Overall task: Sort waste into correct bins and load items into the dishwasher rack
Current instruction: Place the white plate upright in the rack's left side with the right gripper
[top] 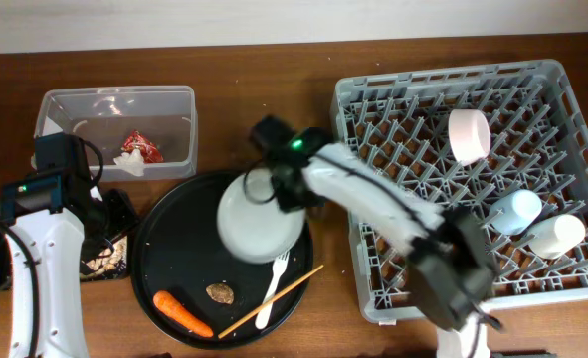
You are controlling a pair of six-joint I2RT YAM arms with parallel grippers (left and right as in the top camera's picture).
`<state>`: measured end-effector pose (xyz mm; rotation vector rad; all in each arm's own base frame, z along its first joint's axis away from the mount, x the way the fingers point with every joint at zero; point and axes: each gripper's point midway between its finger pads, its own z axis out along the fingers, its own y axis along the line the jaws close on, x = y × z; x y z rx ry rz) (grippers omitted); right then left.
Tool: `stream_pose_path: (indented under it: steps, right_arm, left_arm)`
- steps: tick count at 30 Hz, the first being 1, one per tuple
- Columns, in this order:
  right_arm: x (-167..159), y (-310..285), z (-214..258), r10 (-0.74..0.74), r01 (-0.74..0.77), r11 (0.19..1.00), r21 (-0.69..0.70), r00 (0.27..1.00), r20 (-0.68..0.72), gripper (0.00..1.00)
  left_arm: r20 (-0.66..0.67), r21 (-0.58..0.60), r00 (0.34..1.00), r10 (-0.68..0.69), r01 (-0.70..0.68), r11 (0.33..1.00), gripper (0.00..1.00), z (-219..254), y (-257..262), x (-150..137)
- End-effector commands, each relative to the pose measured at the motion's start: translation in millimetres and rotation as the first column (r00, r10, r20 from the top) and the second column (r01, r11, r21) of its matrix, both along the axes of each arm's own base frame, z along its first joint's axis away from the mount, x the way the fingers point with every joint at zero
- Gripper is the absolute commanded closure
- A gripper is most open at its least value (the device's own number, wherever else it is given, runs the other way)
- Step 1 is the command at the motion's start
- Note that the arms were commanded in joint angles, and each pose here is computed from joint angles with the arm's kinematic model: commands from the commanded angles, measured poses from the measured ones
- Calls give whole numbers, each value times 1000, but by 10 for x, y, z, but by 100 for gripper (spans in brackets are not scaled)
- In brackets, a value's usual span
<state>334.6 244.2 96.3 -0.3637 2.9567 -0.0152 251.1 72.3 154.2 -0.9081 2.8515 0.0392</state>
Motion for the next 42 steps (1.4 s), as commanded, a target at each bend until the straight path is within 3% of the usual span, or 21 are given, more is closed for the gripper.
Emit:
stream_pose_path:
  steps: [1,3,4,8,9,16,24,31,33,34,35,40,42]
  right_arm:
    - [422,-823,1244,-53,111,986,-126,916,397,96]
    - [463,-1499,1805,-117,309,919,-245,807,579,96]
    - [458,-1893,2078,-138,437,846,-306,734,665,96]
    - [427,-2526,2300,-142,648,629,-430,639,756,96]
    - [434,-2613,2250,-151,673,592,-443,633,759,96]
    - [497,-2757,1526,-191,645,534,-547,722,665,96]
    - [480,-2356,756,-329,533,733,-423,821,466,96]
    - [390,-1763,620,-307,419,858,-297,882,358,95]
    - [357,-1538,695,-266,374,887,-270,893,364,89]
    - [343,-1464,744,-246,356,896,-265,895,373,71]
    - [306,-1410,792,-231,342,902,-263,898,375,41]
    - [105,-1467,1125,-240,341,914,-220,892,384,37]
    - [-70,-1608,1398,-334,406,907,-110,854,399,34]
  left_arm:
    - [1,-2,1000,-8,8,1000,40,-6,1,-21]
    - [2,-2,1000,-8,8,1000,40,-6,1,-20]
    - [2,-3,1000,-8,8,1000,40,-6,0,-20]
    - [1,-2,1000,-8,8,1000,40,-6,1,-21]
    - [1,-2,1000,-8,8,1000,40,-6,1,-21]
    - [1,-2,1000,-8,8,1000,40,-6,1,-21]
    - [1,-2,1000,-8,8,1000,40,-6,1,-21]
    - [1,-2,1000,-8,8,1000,40,-6,1,-21]
    - [1,-2,1000,-8,8,1000,40,-6,1,-21]
    - [1,-2,1000,-8,8,1000,40,-6,1,-21]
    - [1,-3,1000,-8,8,1000,40,-6,0,-23]
    - [1,-2,1000,-8,8,1000,40,-6,0,-22]
    - [1,-3,1000,-8,8,1000,40,-6,0,-23]
